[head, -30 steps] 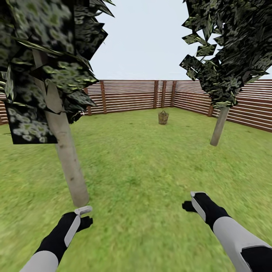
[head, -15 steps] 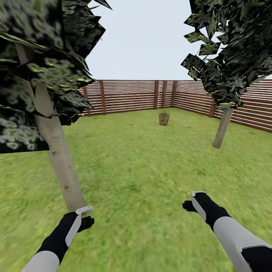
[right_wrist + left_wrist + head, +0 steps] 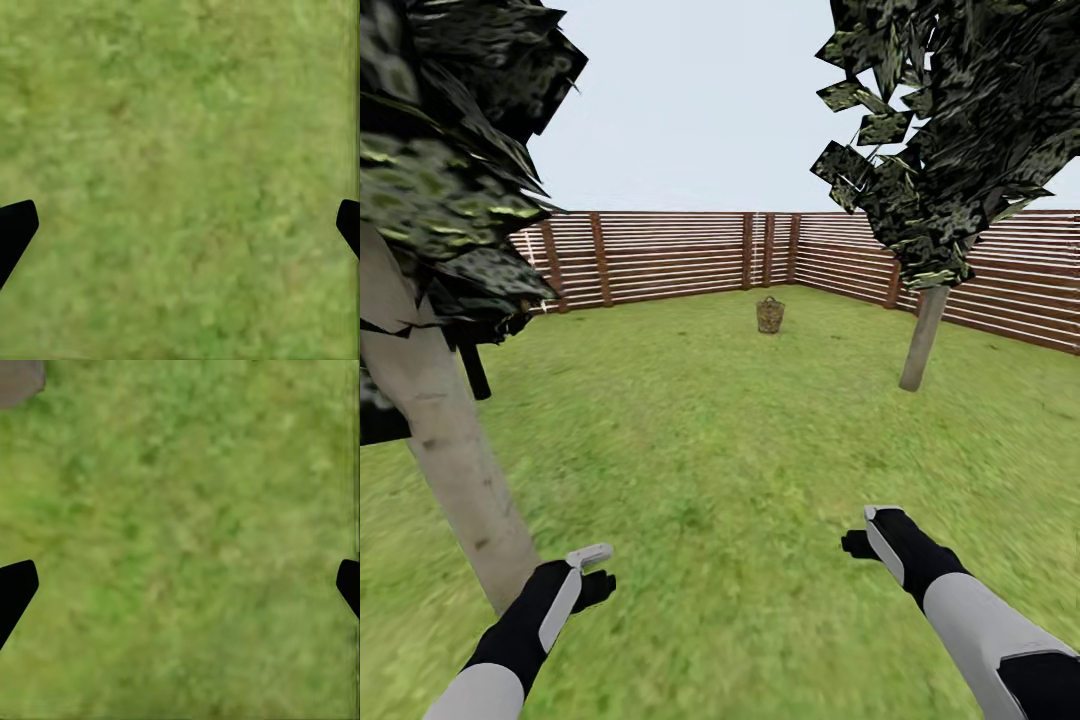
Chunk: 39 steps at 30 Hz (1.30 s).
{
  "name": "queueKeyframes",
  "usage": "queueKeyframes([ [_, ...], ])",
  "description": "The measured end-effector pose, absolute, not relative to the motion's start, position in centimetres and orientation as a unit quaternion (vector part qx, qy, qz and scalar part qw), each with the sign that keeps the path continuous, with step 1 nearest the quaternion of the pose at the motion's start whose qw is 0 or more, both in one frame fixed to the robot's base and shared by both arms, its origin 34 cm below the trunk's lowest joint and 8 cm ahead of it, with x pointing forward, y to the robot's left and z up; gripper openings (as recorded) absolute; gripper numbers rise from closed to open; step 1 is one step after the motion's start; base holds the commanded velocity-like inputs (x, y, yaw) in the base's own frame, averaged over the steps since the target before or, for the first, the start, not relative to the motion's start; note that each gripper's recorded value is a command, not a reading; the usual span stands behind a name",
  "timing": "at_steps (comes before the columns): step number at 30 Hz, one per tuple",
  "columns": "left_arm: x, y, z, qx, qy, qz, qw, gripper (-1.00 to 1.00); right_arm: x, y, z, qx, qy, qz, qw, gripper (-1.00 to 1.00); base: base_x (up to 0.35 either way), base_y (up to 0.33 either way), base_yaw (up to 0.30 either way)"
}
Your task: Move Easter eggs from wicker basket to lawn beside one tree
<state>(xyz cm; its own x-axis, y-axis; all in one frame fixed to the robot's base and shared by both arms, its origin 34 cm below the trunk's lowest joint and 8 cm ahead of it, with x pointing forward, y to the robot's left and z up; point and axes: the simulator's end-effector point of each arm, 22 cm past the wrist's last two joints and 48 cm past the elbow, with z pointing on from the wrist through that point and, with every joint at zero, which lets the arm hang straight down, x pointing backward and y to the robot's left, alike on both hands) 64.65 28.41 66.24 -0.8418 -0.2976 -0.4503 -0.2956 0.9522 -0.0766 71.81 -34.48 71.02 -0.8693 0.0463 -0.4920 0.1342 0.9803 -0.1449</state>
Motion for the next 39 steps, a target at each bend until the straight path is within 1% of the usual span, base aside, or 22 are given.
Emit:
queueKeyframes([
  [8,64.6,26.8,66.1,-0.150,0.961,-0.011,0.232,1.00,71.7,-36.3,71.2,0.056,0.961,-0.095,0.252,1.00,0.340,0.000,-0.241],
  [14,64.4,26.9,65.9,-0.152,0.961,-0.012,0.229,1.00,71.7,-36.1,71.2,0.055,0.962,-0.095,0.252,1.00,0.340,0.000,-0.021],
  [21,64.4,26.7,65.9,-0.149,0.962,-0.011,0.229,1.00,71.4,-38.0,71.4,0.060,0.961,-0.105,0.250,1.00,0.340,0.000,-0.001],
  [26,64.4,26.9,65.9,-0.149,0.962,-0.010,0.228,1.00,71.4,-37.9,71.4,0.060,0.961,-0.103,0.248,1.00,0.340,0.000,0.000],
  [29,63.6,28.0,65.1,-0.148,0.965,0.002,0.216,1.00,71.5,-36.0,71.1,0.045,0.963,-0.099,0.247,1.00,0.340,0.000,0.000],
  [30,63.0,31.6,64.8,-0.154,0.965,0.026,0.211,1.00,72.0,-35.4,71.7,0.025,0.961,-0.110,0.251,1.00,0.340,0.000,0.000],
  [32,62.6,34.9,64.9,-0.161,0.963,0.046,0.211,1.00,71.7,-36.7,71.8,0.018,0.961,-0.125,0.245,1.00,0.340,0.000,0.000],
  [35,62.2,35.0,64.4,-0.175,0.963,0.022,0.205,1.00,69.9,-39.8,70.6,0.029,0.966,-0.135,0.219,1.00,0.340,0.000,0.000],
  [36,62.6,35.3,64.7,-0.166,0.963,0.022,0.213,1.00,69.7,-40.0,70.4,0.031,0.967,-0.133,0.216,1.00,0.340,0.000,0.000],
  [39,60.6,34.4,63.2,-0.154,0.968,0.015,0.197,1.00,69.5,-40.3,70.3,0.033,0.967,-0.133,0.214,1.00,0.340,0.000,0.000],
])
